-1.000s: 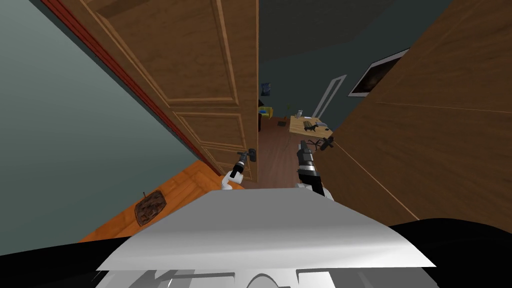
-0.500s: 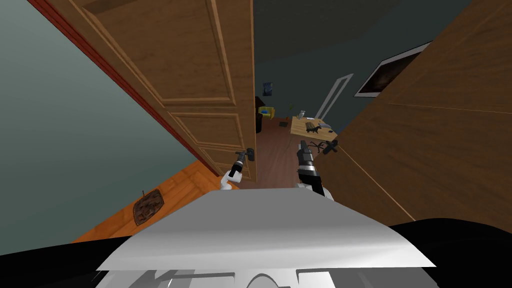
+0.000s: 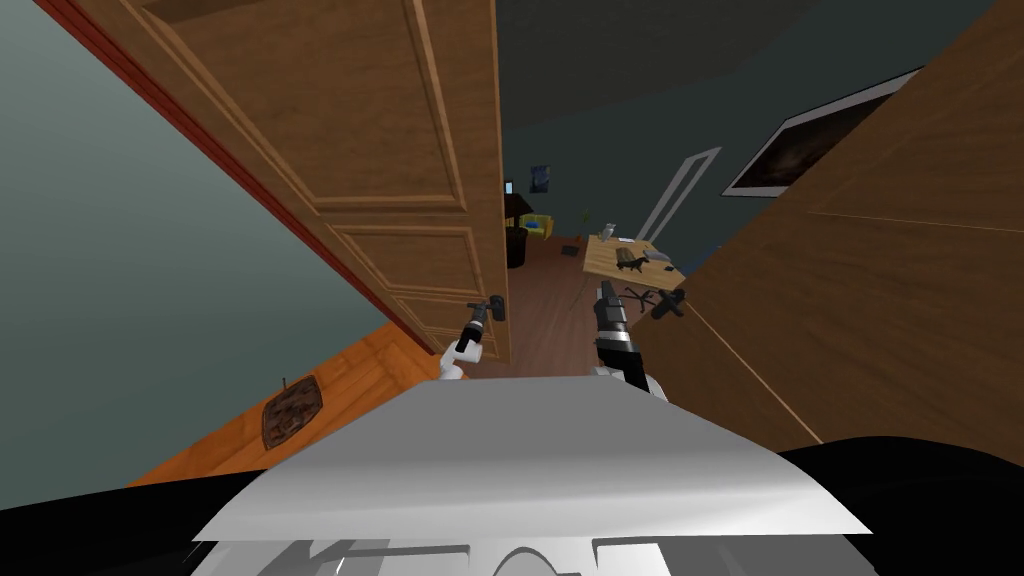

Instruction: Push the door open

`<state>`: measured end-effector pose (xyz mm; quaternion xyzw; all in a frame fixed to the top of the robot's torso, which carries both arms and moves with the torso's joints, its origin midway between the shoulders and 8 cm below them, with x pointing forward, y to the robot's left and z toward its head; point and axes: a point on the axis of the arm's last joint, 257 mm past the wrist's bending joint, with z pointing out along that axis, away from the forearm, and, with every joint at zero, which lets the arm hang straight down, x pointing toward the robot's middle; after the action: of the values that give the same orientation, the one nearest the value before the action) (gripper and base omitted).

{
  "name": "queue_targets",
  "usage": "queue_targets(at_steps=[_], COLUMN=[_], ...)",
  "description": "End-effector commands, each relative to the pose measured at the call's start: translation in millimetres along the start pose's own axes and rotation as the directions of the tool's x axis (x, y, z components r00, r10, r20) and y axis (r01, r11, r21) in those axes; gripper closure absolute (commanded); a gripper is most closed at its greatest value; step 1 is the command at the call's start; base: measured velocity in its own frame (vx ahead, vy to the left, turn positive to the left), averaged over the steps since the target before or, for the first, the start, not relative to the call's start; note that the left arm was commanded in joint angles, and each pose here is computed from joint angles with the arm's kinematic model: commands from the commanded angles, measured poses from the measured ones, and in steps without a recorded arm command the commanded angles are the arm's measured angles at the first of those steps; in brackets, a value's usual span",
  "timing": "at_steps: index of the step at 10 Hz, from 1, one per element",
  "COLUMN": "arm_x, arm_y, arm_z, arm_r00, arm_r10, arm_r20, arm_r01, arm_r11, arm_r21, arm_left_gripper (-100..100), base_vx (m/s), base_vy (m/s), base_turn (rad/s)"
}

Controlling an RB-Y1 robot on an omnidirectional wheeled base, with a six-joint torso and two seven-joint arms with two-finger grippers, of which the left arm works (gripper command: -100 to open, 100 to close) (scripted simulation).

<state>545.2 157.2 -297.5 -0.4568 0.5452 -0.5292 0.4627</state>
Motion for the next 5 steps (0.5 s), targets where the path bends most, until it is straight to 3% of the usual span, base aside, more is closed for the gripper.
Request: queue_targets(at_steps=[1,5], arm_x=[-17.1,-30.6], arm_y=[-6.0,-4.8], arm_z=[3.4,6.0], arm_r00=[0.9995,0.9972], arm_r10=[0.002,-0.015], arm_r20=[0.033,0.073], arm_r01=[-0.002,0.014], arm_r11=[0.9999,0.9998], arm_r21=[0.014,0.012], arm_left_gripper=[100,100], base_vx=[0.160,0.135], base_vy=[-0.174,-0.147], base_turn=[0.093,0.075])
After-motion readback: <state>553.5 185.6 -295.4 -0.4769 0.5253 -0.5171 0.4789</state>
